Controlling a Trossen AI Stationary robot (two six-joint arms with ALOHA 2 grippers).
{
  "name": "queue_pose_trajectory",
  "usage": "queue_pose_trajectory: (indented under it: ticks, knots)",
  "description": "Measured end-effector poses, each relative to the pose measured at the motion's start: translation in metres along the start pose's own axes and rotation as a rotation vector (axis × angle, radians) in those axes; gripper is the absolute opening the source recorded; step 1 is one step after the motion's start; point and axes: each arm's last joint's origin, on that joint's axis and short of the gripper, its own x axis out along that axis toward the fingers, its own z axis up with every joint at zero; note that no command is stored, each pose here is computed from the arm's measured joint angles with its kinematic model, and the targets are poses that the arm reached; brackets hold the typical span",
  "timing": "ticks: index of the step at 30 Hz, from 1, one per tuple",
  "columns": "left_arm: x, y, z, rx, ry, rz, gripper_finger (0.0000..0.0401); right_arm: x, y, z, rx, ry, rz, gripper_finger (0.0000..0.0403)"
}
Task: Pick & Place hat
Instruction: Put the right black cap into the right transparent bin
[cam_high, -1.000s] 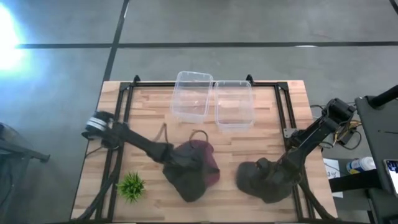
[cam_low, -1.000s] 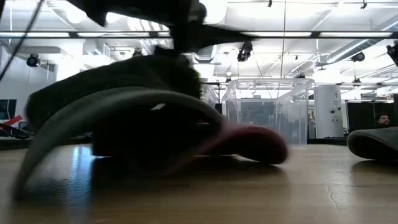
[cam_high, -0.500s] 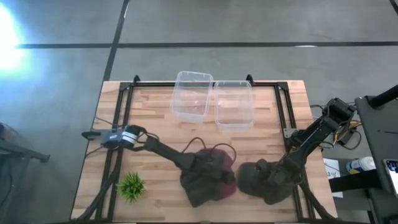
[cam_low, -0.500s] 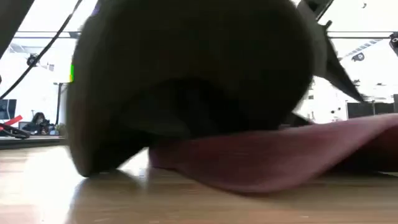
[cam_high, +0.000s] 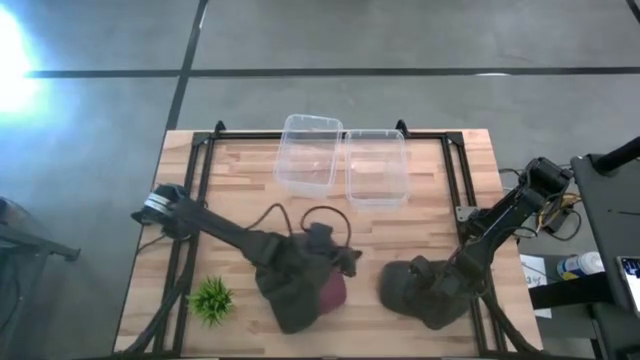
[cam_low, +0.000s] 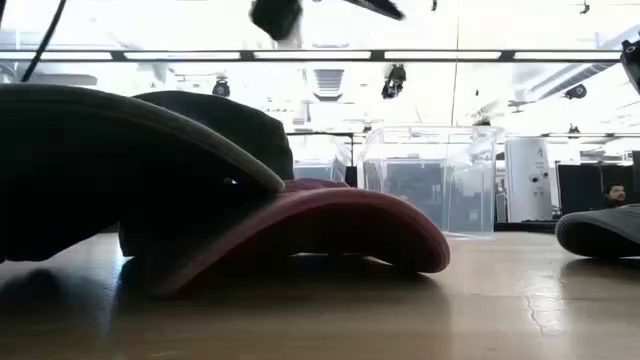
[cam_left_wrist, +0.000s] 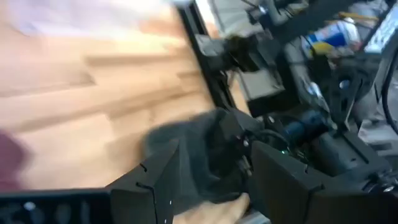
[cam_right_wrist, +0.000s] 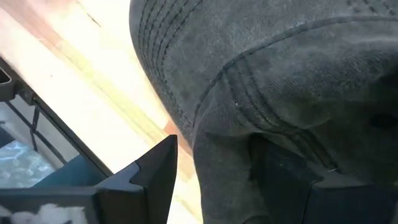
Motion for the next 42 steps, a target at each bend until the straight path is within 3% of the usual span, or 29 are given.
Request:
queue_pose_trajectory:
  ticks: [5,12,18,33,42]
  knots:
    - [0.052,0.015,-0.023,-0.035,0.105,-0.072,0.019,-0.001,0.001,0.001,-0.005,-0.029,0.015,0.0194]
    - [0.104,0.057,-0.059,-0.093,0.268,0.033,0.019,-0.001,0.001,0.001,0.016,-0.035,0.024,0.0194]
    - [0.119,0.069,-0.068,-0.108,0.31,0.055,0.019,-0.001,0.002,0.002,0.054,-0.075,0.039,0.0194]
    - [0.141,0.092,-0.058,-0.055,0.302,0.119,0.019,-0.001,0.011,0.014,0.071,-0.144,0.12,0.0194]
    - [0.143,0.083,-0.056,-0.04,0.301,0.006,0.019,0.0,0.02,0.032,0.051,-0.176,0.169,0.0194]
